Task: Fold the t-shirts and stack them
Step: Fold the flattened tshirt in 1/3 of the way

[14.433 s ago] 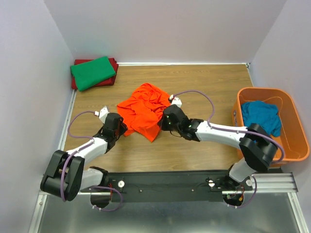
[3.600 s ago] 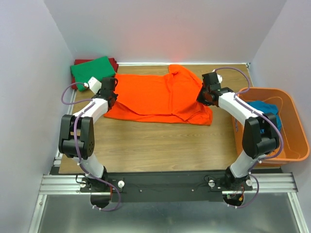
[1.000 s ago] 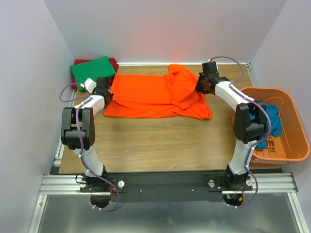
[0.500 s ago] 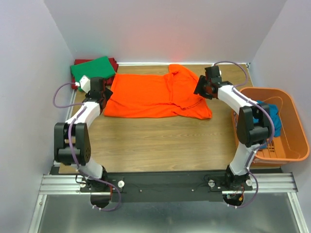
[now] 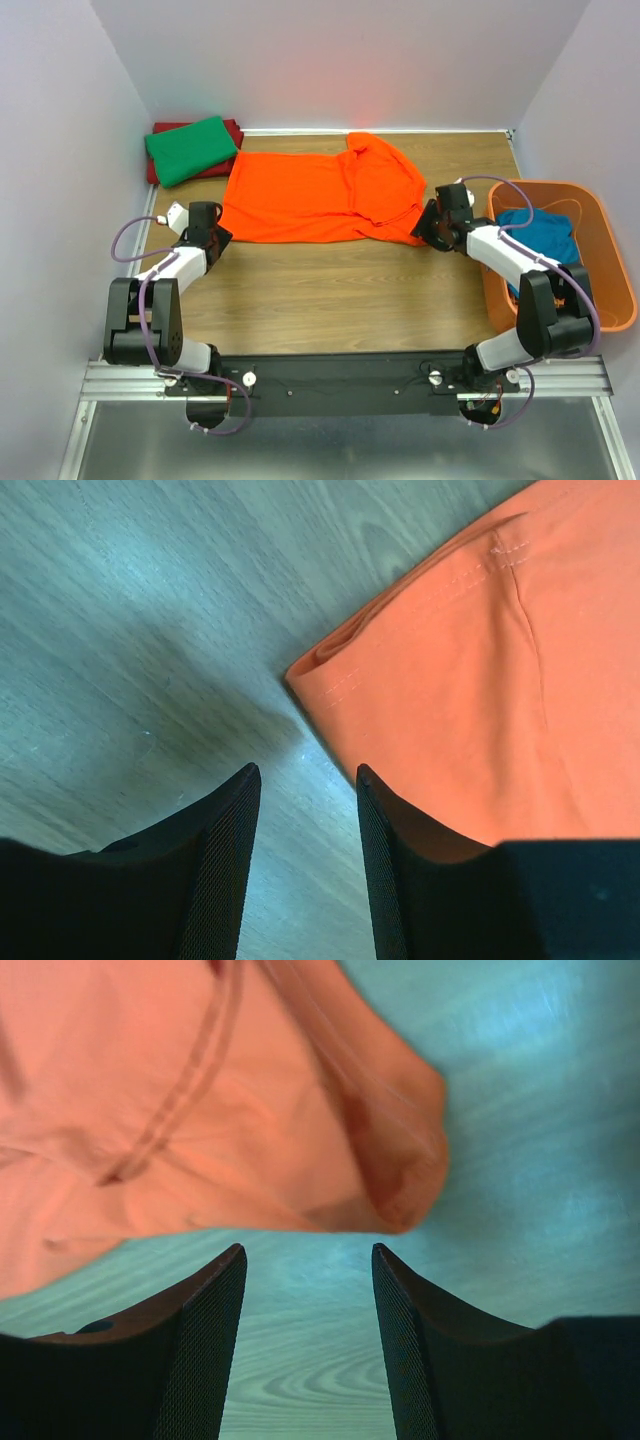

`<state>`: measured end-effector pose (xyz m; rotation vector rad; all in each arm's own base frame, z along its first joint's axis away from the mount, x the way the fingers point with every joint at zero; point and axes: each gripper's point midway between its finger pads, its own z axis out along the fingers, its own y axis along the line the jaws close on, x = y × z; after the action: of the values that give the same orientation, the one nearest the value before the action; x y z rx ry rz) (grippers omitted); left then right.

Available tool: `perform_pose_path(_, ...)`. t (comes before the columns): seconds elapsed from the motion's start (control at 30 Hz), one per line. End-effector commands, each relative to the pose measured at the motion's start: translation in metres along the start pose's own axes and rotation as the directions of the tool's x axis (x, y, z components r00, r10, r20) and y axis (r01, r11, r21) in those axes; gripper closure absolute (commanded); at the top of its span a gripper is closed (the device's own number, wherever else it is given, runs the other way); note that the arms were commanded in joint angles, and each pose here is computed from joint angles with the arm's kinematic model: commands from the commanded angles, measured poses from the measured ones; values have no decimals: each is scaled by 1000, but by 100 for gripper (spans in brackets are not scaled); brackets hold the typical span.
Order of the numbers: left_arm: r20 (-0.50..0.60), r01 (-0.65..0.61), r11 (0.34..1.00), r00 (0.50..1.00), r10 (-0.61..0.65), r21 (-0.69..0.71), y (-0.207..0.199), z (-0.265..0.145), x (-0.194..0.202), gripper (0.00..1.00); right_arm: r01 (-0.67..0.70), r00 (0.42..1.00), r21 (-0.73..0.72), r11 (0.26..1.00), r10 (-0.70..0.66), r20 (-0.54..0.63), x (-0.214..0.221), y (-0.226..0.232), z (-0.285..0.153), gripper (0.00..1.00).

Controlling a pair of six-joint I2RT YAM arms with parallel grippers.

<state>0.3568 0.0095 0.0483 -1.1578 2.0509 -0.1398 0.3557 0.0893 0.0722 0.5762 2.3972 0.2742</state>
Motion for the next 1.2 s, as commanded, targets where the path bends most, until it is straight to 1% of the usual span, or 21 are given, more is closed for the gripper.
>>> perform_pose_path(0.0,45,42,995,998,-46,89,-17,-6,-13,49,-45,998,43,998,43,38,3,-14,7,40)
perform_pose_path(0.17,33,34,995,999,-38,92,-20,2,-9,49,-30,996,135,990,18,90,-5,-31,14,41)
perform_pose_path(0.3,39,35,995,998,-39,93,-19,4,-9,50,-11,992,181,983,-11,123,-17,-35,18,41)
perform_pose_path(0.33,39,35,995,999,-38,90,-19,5,-9,50,-5,991,190,982,-21,134,-22,-35,19,46)
perform_pose_path(0.37,37,33,996,999,-36,87,-19,6,-9,50,0,991,189,982,-25,130,-23,-33,20,49)
perform_pose_path(0.47,35,31,996,999,-33,79,-17,8,-7,51,8,993,181,983,-29,116,-23,-29,26,51)
perform_pose_path(0.63,40,26,997,999,-29,74,-14,10,-7,51,13,991,176,984,-36,132,-31,-26,26,52)
perform_pose_path(0.7,40,23,997,999,-26,69,-12,11,-6,51,24,990,176,984,-49,136,-35,-23,27,62)
perform_pose_path(0.77,38,21,998,999,-23,61,-10,12,-4,51,38,990,168,985,-59,127,-36,-19,30,79)
perform_pose_path(0.87,38,24,998,999,-26,61,-11,13,-4,51,61,991,148,987,-77,105,-35,-14,35,86)
perform_pose_path(0.97,43,20,998,999,-23,63,-11,13,-5,51,93,989,166,982,-111,102,-37,-17,37,92)
perform_pose_path(1.17,56,24,998,998,-27,55,-9,12,-8,52,146,978,215,966,-174,115,-55,-17,32,92)
